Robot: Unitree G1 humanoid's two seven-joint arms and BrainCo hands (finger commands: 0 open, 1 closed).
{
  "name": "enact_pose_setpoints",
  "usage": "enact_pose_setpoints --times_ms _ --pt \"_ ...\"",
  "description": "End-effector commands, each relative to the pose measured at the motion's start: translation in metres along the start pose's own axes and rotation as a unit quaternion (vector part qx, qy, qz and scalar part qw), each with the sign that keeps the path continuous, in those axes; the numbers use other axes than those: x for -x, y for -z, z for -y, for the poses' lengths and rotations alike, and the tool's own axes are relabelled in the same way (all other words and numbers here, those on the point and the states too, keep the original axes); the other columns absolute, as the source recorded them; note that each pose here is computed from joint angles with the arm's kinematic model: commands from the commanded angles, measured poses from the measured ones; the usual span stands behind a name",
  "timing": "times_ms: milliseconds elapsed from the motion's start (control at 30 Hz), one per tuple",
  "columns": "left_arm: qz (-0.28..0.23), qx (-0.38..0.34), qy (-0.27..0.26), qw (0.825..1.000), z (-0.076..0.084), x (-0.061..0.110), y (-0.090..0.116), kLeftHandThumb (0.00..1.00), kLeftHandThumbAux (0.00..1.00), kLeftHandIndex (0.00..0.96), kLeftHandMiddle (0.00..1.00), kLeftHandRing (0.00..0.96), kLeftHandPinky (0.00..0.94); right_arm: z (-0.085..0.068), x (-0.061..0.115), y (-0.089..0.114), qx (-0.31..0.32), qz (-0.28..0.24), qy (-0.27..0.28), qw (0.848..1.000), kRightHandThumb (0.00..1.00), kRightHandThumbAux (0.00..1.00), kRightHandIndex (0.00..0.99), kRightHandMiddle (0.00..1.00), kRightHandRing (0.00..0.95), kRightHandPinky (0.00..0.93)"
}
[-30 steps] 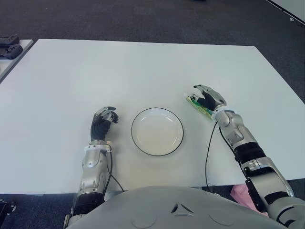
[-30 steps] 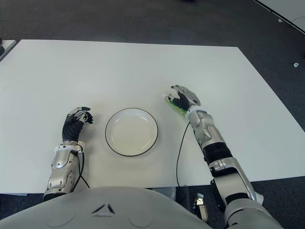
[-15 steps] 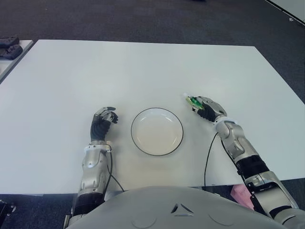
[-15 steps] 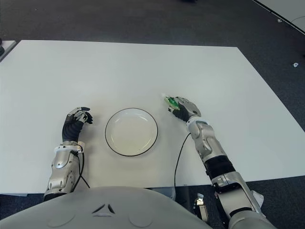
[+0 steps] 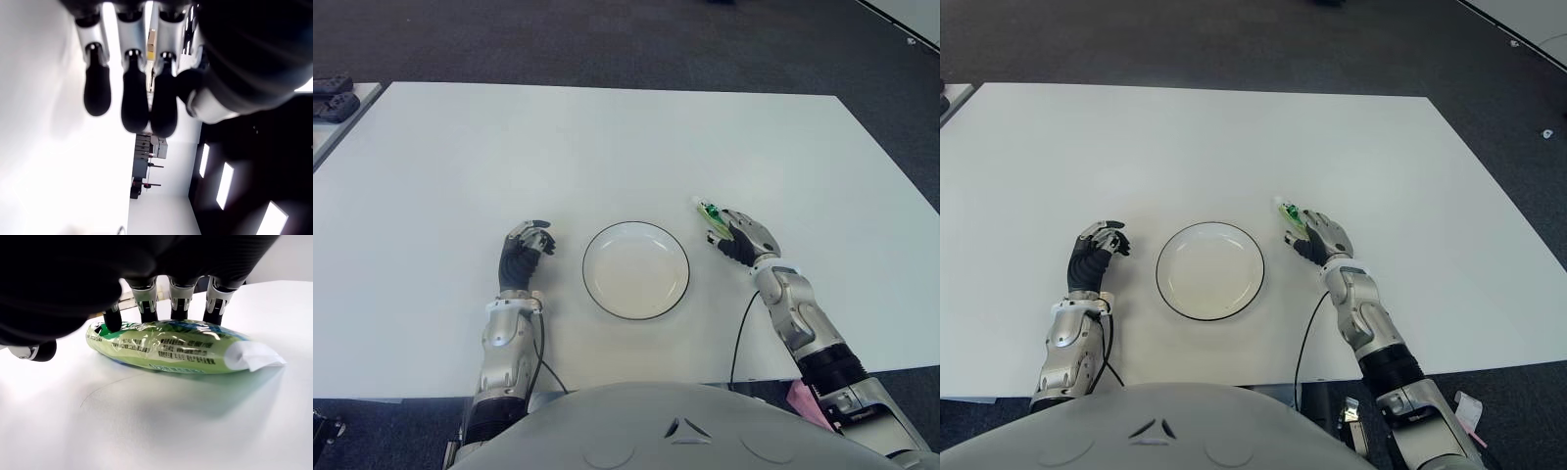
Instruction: Put the toothpaste on the table into the plate.
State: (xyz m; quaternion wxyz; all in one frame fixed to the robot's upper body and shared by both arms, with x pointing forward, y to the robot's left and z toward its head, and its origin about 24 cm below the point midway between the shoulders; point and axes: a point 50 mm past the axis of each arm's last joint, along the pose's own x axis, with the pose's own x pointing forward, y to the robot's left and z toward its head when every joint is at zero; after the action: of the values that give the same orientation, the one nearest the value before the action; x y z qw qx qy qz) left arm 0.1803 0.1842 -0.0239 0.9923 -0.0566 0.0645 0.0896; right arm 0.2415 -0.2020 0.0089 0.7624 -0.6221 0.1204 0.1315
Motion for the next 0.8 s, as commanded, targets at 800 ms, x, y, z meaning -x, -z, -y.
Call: enact_pose_setpoints --times_ms 800 --pt "-0.044 -0.004 -0.02 0.999 -0.008 0.012 0.014 0.704 0.719 0.434 0.619 0.617 0.591 -0.044 0.005 0.016 -0.088 -0.084 0.035 0.992 0.538 0.174 0.0 0.0 0.0 0.0"
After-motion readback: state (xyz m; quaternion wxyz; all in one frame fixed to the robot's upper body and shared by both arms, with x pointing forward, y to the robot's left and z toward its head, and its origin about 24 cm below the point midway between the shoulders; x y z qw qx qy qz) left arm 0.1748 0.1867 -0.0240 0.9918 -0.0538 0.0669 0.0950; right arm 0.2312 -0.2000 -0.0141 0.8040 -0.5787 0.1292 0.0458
